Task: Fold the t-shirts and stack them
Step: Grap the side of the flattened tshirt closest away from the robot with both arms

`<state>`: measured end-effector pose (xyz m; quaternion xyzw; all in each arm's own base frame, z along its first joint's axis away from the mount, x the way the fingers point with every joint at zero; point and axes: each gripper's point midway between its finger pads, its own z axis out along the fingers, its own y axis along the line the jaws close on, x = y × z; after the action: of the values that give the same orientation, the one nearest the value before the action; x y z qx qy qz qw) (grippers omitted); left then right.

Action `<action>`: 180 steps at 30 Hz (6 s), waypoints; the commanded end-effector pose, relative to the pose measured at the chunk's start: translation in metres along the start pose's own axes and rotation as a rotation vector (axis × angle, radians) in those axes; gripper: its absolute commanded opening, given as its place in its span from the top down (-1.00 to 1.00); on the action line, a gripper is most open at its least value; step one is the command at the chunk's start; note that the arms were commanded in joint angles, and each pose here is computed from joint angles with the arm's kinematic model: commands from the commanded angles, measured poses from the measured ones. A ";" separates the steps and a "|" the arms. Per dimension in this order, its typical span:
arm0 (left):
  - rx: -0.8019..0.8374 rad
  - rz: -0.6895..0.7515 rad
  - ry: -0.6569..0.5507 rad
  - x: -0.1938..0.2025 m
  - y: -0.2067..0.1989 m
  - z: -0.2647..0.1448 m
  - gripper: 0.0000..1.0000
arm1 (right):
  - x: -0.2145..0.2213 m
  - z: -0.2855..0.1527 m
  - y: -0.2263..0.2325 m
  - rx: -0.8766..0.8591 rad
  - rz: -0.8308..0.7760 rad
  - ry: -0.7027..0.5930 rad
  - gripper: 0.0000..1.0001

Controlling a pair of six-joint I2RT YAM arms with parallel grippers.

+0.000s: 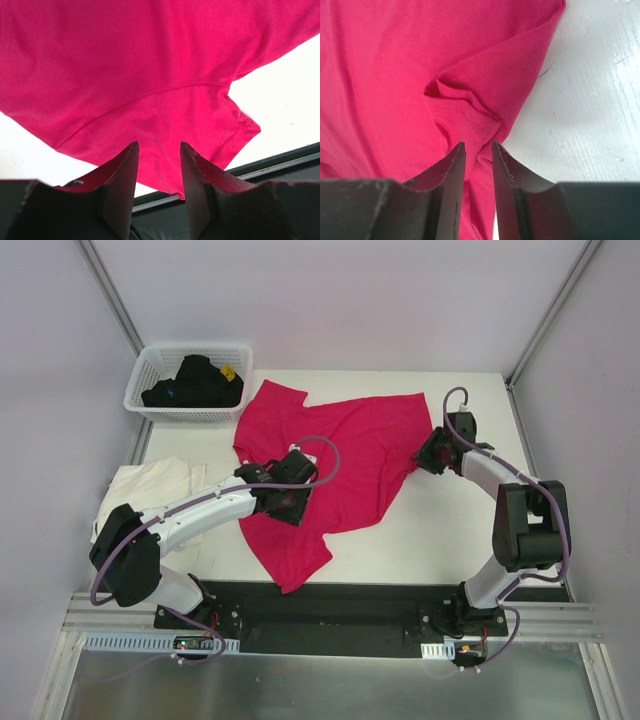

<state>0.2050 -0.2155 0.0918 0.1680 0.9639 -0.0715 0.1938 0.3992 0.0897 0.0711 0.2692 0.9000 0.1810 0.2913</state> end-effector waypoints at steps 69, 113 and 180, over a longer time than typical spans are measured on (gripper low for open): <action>0.025 0.052 -0.028 -0.019 -0.011 -0.003 0.24 | -0.006 0.030 -0.005 0.018 0.021 0.005 0.49; 0.047 0.002 -0.053 -0.002 -0.005 -0.015 0.25 | 0.018 -0.056 -0.017 -0.027 0.039 -0.074 0.98; -0.065 0.183 0.219 0.127 -0.025 -0.001 -0.01 | 0.032 -0.122 -0.046 -0.015 -0.029 -0.202 0.98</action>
<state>0.0857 -0.1996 0.0399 0.2658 0.9601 -0.0102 0.0865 0.2800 0.0533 0.1253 0.2760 0.8727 0.1528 0.3726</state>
